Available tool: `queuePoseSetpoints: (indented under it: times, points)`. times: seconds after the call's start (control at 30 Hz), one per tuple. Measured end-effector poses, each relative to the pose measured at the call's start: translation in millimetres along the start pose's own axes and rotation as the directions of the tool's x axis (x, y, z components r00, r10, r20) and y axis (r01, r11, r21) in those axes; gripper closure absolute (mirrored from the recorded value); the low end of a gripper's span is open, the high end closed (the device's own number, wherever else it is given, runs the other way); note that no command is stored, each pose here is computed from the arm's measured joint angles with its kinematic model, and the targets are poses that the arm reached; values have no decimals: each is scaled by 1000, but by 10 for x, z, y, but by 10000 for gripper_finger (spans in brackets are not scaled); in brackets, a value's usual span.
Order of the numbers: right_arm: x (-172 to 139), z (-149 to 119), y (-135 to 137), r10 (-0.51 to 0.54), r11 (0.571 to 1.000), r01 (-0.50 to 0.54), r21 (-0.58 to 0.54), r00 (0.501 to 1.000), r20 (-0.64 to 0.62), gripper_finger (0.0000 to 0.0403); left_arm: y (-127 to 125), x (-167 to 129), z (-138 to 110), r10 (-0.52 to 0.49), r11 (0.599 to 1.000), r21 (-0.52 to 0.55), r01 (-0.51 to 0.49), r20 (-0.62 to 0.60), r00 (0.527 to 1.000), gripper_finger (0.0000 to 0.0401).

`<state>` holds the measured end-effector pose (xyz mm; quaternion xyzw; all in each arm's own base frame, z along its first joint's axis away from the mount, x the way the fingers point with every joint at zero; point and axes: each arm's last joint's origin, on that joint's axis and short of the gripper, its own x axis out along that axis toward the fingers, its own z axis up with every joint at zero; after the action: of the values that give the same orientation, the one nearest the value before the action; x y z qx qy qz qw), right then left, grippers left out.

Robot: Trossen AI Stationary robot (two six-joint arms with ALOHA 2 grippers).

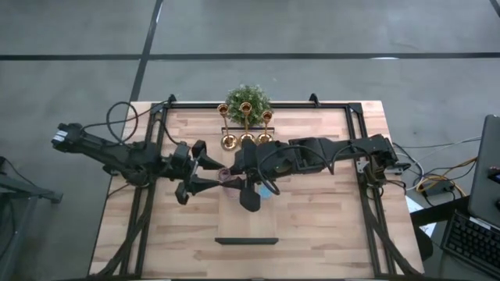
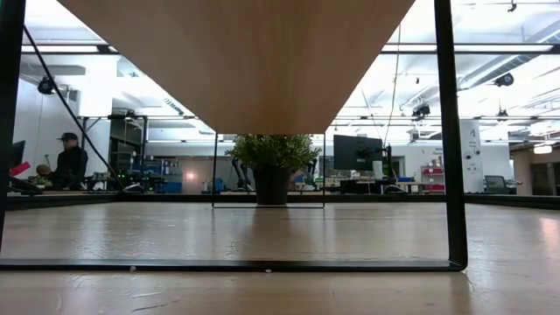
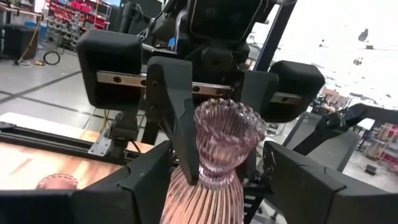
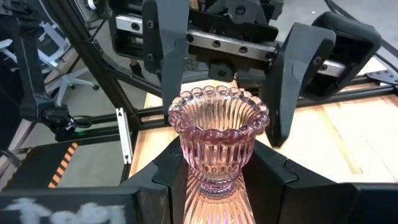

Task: Pick & Place candle stick holders
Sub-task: Put the pink glass candle holder on the shelf aligned with the pink glass candle holders

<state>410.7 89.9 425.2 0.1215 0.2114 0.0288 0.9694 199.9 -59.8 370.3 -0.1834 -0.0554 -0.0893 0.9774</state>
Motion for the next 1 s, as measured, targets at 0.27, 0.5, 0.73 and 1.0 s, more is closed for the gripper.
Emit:
queuePoseSetpoints:
  times: [0.27, 0.5, 0.73, 1.0]
  points:
    - [45, -47, -5, 18, 1000, -17, 19, 1000, -14, 286, -6, 139, -47, -13, 1000, -11, 13, 38, 999, 148]
    - [76, -72, -4, 22, 999, -22, 29, 1000, -11, 287, 5, 245, -135, -11, 999, -34, 11, 17, 1000, 146]
    - [72, -57, -2, 23, 999, -23, 35, 1000, 4, 287, -2, 234, -102, -12, 999, -47, 14, 46, 999, 147]
    - [67, -36, -4, 22, 999, -23, 41, 999, 25, 287, 1, 232, -79, 0, 998, -68, 5, 70, 998, 166]
